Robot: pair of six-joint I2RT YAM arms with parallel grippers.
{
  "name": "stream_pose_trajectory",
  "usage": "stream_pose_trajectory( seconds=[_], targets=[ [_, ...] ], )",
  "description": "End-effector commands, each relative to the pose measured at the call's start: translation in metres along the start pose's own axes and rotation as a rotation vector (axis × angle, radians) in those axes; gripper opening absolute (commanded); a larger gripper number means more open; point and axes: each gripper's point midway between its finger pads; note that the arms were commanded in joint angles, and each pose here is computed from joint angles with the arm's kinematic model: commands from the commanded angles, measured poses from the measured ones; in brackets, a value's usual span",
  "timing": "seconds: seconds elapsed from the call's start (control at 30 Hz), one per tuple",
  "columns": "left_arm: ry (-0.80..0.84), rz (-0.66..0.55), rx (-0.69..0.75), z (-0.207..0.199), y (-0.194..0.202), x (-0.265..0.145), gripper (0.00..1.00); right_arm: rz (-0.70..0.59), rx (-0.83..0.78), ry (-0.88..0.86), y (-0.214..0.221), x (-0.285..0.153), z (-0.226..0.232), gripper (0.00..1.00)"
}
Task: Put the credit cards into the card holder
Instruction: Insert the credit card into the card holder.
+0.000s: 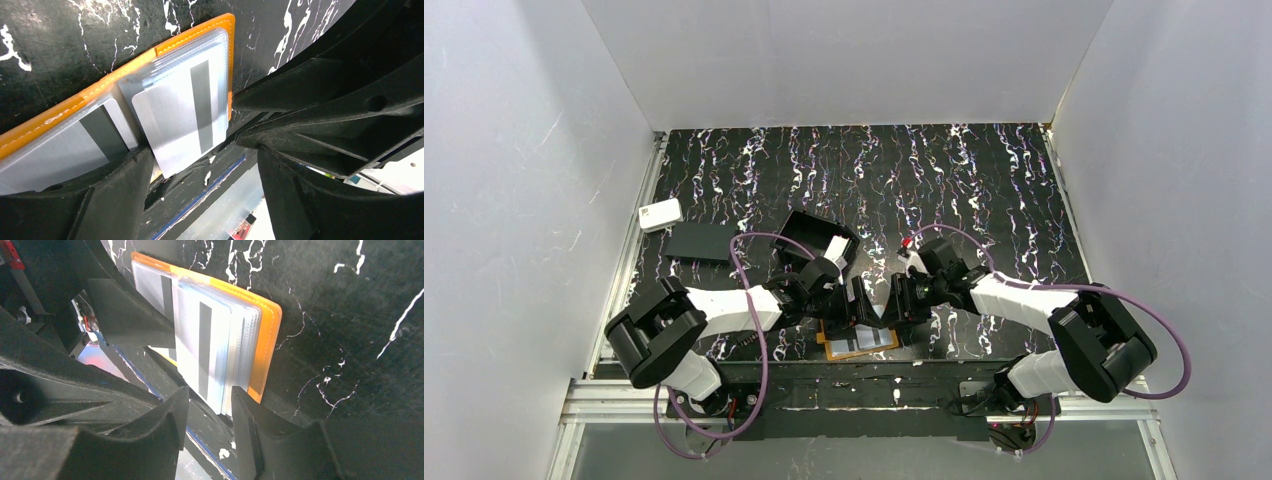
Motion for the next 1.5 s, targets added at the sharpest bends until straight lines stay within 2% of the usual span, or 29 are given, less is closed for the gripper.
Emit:
stream_pose_trajectory(
  seconds=[0.0, 0.17, 0.4, 0.53, 0.87, 0.93, 1.03, 1.23, 1.33, 1.37, 1.47],
  targets=[
    [-0.011, 0.004, -0.035, 0.003, -0.001, 0.005, 0.72, 0.006, 0.004, -0.118, 0.0, 0.0, 0.023, 0.46],
    [-0.047, 0.012, -0.063, 0.017, 0.006, 0.008, 0.59, 0.007, 0.008, -0.102, 0.002, 0.003, 0.016, 0.46],
    [-0.064, 0.004, -0.075, 0.023, 0.008, 0.007, 0.55, 0.013, 0.019, -0.12, 0.004, 0.002, 0.018, 0.46],
    [0.006, -0.014, -0.054, 0.006, 0.0, 0.008, 0.67, 0.025, 0.015, -0.135, 0.008, 0.002, 0.024, 0.45],
    [0.227, -0.034, -0.074, -0.035, -0.008, 0.006, 0.7, -0.004, 0.006, -0.119, 0.005, -0.002, 0.025, 0.45],
    [0.205, -0.048, -0.089, -0.026, -0.004, 0.001, 0.72, -0.005, -0.004, -0.086, 0.005, -0.002, 0.02, 0.46],
    [0.119, -0.058, -0.069, -0.008, 0.003, -0.008, 0.8, -0.008, -0.02, -0.012, 0.005, -0.005, 0.007, 0.46],
    [0.0, -0.062, 0.067, -0.012, -0.006, -0.036, 0.8, -0.03, -0.067, 0.04, 0.0, -0.011, 0.004, 0.47],
    [-0.056, -0.054, 0.088, -0.007, -0.006, -0.045, 0.76, -0.031, -0.072, 0.031, -0.001, -0.013, 0.009, 0.48],
    [-0.045, -0.056, 0.086, -0.009, -0.006, -0.045, 0.71, -0.03, -0.07, 0.022, -0.001, -0.013, 0.011, 0.48],
    [0.032, -0.036, 0.07, -0.019, -0.003, -0.038, 0.46, -0.028, -0.063, -0.006, -0.001, -0.014, 0.017, 0.47]
  ],
)
Point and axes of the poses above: each gripper's point midway between its finger pads, its own x axis out along the fingers, its own z axis along the line the jaws close on, y = z × x, and after that the axes turned 14 degrees about x, right-handed
